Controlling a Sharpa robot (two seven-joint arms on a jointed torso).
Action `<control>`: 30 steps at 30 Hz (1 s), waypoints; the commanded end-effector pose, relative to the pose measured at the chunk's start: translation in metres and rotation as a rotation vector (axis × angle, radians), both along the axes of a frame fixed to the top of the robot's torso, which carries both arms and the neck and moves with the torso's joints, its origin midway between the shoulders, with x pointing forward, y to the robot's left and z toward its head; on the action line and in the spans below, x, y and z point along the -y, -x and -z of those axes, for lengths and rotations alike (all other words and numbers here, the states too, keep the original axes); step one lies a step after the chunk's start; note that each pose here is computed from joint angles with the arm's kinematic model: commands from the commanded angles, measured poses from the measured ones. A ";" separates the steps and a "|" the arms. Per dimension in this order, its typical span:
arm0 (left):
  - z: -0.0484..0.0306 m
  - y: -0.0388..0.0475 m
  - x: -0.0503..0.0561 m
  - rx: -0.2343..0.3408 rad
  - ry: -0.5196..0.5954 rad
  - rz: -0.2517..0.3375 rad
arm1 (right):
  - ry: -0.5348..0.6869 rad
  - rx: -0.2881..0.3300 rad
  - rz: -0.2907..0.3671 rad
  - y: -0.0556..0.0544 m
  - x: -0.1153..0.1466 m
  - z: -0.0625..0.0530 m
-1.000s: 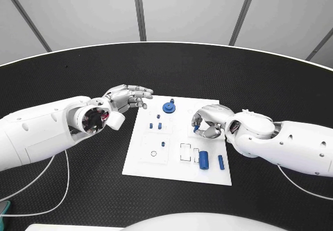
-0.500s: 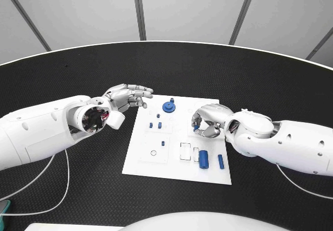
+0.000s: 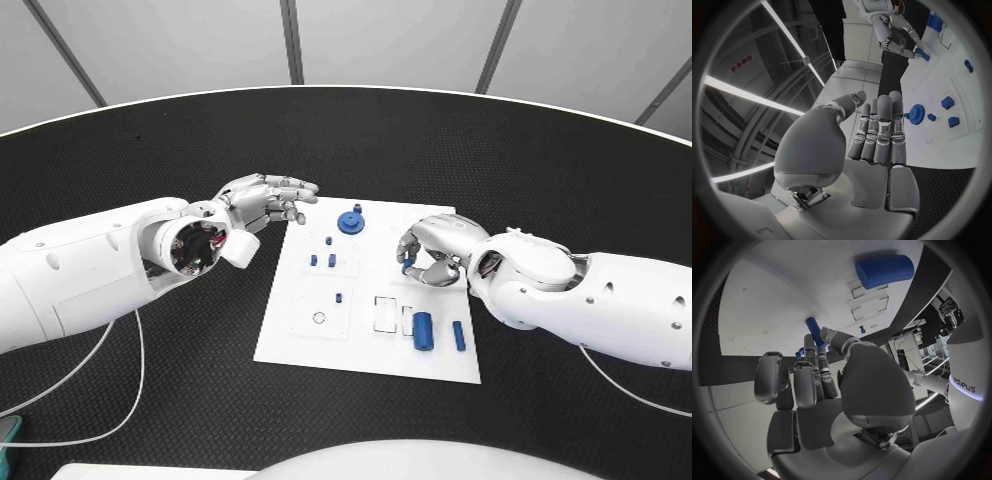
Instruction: Assemble the parts on the task board
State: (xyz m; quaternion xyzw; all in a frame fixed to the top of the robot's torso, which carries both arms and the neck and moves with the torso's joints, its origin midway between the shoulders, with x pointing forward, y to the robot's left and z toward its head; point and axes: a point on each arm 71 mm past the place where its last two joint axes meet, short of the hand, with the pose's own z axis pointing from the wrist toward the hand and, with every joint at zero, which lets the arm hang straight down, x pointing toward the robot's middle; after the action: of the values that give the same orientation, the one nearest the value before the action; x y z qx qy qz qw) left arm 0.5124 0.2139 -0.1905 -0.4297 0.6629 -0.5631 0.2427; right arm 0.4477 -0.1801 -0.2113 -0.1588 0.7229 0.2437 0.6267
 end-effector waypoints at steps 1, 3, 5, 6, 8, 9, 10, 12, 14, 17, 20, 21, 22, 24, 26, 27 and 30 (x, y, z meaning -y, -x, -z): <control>0.0001 -0.0005 0.000 0.000 -0.001 -0.001 | -0.007 0.002 0.004 0.005 0.004 -0.003; 0.0003 -0.0008 -0.001 0.000 -0.001 -0.003 | -0.015 0.004 0.007 0.009 0.007 -0.006; 0.0004 -0.0013 -0.001 0.000 -0.002 -0.005 | -0.034 -0.001 0.012 0.013 0.009 -0.011; 0.0004 -0.0015 -0.001 0.000 -0.002 -0.005 | -0.046 -0.003 0.015 0.014 0.009 -0.014; 0.0006 -0.0019 -0.002 0.000 -0.003 -0.006 | -0.071 0.000 0.010 0.017 0.007 -0.021; 0.0006 -0.0021 -0.002 0.001 -0.003 -0.006 | -0.081 0.002 0.004 0.019 0.006 -0.024; 0.0006 -0.0022 -0.002 0.001 -0.003 -0.006 | -0.092 0.005 -0.003 0.021 0.003 -0.027; 0.0007 -0.0026 -0.001 0.001 -0.002 -0.004 | -0.116 0.011 -0.026 0.026 -0.004 -0.033; 0.0008 -0.0030 0.000 0.001 -0.002 -0.002 | -0.140 0.016 -0.059 0.032 -0.014 -0.038; 0.0009 -0.0034 0.001 0.001 -0.001 0.000 | -0.169 0.020 -0.114 0.038 -0.033 -0.042; 0.0009 -0.0036 0.002 0.002 0.000 0.003 | -0.191 0.019 -0.175 0.043 -0.056 -0.044; 0.0009 -0.0036 0.003 0.002 0.001 0.004 | -0.196 0.018 -0.195 0.044 -0.063 -0.045; 0.0010 -0.0036 0.003 0.002 0.001 0.005 | -0.201 0.016 -0.214 0.045 -0.071 -0.044; 0.0010 -0.0038 0.004 0.002 0.001 0.006 | -0.208 0.009 -0.245 0.047 -0.083 -0.042; 0.0010 -0.0040 0.005 0.002 0.002 0.009 | -0.214 -0.001 -0.276 0.050 -0.096 -0.038; 0.0010 -0.0040 0.006 0.002 0.002 0.010 | -0.215 -0.002 -0.279 0.050 -0.097 -0.038; 0.0010 -0.0040 0.008 0.002 0.004 0.014 | -0.220 -0.019 -0.316 0.052 -0.112 -0.032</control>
State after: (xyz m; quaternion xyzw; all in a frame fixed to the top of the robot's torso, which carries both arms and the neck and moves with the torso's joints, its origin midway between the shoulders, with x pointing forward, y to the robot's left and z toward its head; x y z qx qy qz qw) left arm 0.5164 0.2067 -0.1915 -0.4252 0.6644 -0.5663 0.2390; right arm 0.3981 -0.0796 -0.1784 -0.1927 0.6666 0.4077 0.5935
